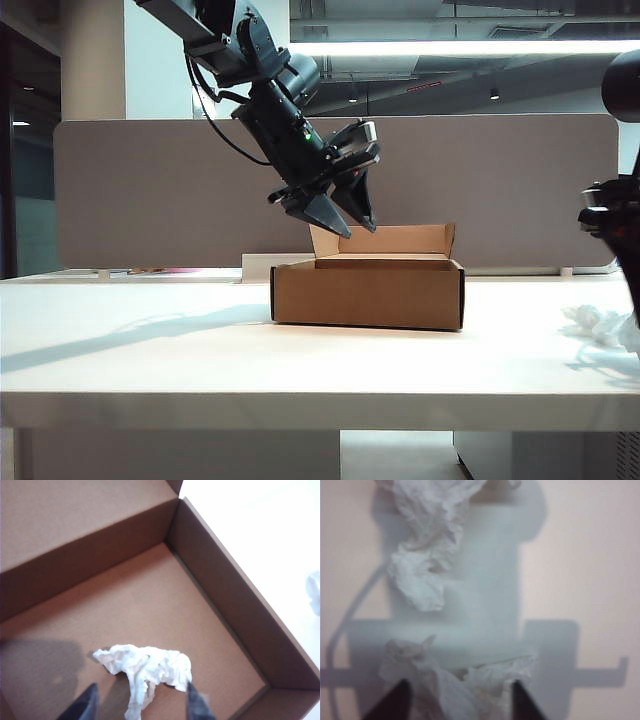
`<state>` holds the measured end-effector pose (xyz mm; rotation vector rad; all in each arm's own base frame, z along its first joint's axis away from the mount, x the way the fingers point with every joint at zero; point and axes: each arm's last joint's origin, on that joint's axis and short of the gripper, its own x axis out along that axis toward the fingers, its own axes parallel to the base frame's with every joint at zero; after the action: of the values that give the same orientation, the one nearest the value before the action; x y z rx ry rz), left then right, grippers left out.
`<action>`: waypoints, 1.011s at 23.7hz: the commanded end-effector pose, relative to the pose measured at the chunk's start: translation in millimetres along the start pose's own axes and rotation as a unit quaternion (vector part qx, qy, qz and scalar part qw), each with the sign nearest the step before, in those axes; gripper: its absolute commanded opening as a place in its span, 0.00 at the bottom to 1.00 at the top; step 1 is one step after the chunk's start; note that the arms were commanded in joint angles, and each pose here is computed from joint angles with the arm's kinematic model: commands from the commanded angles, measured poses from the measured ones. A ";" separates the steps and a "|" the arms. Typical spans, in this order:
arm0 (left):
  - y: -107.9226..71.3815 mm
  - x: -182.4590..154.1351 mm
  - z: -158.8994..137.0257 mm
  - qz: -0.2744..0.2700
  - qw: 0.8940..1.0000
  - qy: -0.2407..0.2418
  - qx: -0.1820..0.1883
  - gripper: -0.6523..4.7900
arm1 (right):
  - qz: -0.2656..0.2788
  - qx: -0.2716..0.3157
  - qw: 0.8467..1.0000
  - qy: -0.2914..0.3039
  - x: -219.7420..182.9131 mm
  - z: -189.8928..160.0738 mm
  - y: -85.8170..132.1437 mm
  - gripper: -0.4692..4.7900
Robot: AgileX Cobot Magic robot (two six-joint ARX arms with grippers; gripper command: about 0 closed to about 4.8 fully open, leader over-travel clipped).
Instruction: Pick up all the paper balls on the table and put them in the paper box.
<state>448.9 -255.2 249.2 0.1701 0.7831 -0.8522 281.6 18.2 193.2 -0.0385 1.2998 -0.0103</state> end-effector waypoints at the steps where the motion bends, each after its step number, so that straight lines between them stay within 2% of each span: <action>1: -2.4 -7.2 5.3 0.001 1.000 -0.010 0.006 0.51 | 0.000 0.000 1.000 -0.007 -1.1 2.0 0.1 0.40; 4: -2.3 -9.0 6.4 0.002 1.000 -0.013 0.007 0.51 | 0.000 0.000 1.000 -0.006 -1.1 1.8 0.1 0.24; 9: -0.5 -9.7 6.0 0.003 1.000 -0.013 0.005 0.51 | 0.001 0.000 1.000 -0.004 -1.2 1.3 0.2 0.09; 12: 0.0 -11.0 5.8 0.003 1.000 -0.011 0.004 0.51 | 0.002 -0.001 1.000 0.000 -2.2 0.5 0.2 0.08; 15: -0.5 -14.3 6.4 0.004 1.000 -0.009 0.003 0.51 | 0.025 0.000 1.000 0.005 -4.3 -1.1 1.4 0.08; 18: -1.4 -29.7 11.8 0.009 1.000 -0.016 0.003 0.51 | 0.099 -0.003 0.995 -0.014 -15.2 0.5 6.3 0.08; 19: -0.8 -34.4 13.5 0.015 1.000 -0.020 0.003 0.51 | 0.109 -0.005 0.994 -0.019 -18.4 2.6 7.3 0.08; 22: 0.8 -59.7 19.0 0.027 0.999 -0.025 -0.002 0.51 | 0.140 -0.021 0.988 -0.067 -40.6 20.0 16.1 0.08; 24: 0.7 -78.1 19.3 0.035 0.999 -0.014 -0.007 0.51 | 0.163 -0.042 0.977 -0.129 -56.0 36.5 26.2 0.08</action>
<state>434.0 -218.4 306.4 0.1579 0.7565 -0.7858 296.7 42.4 248.6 0.0979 1.1014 0.2861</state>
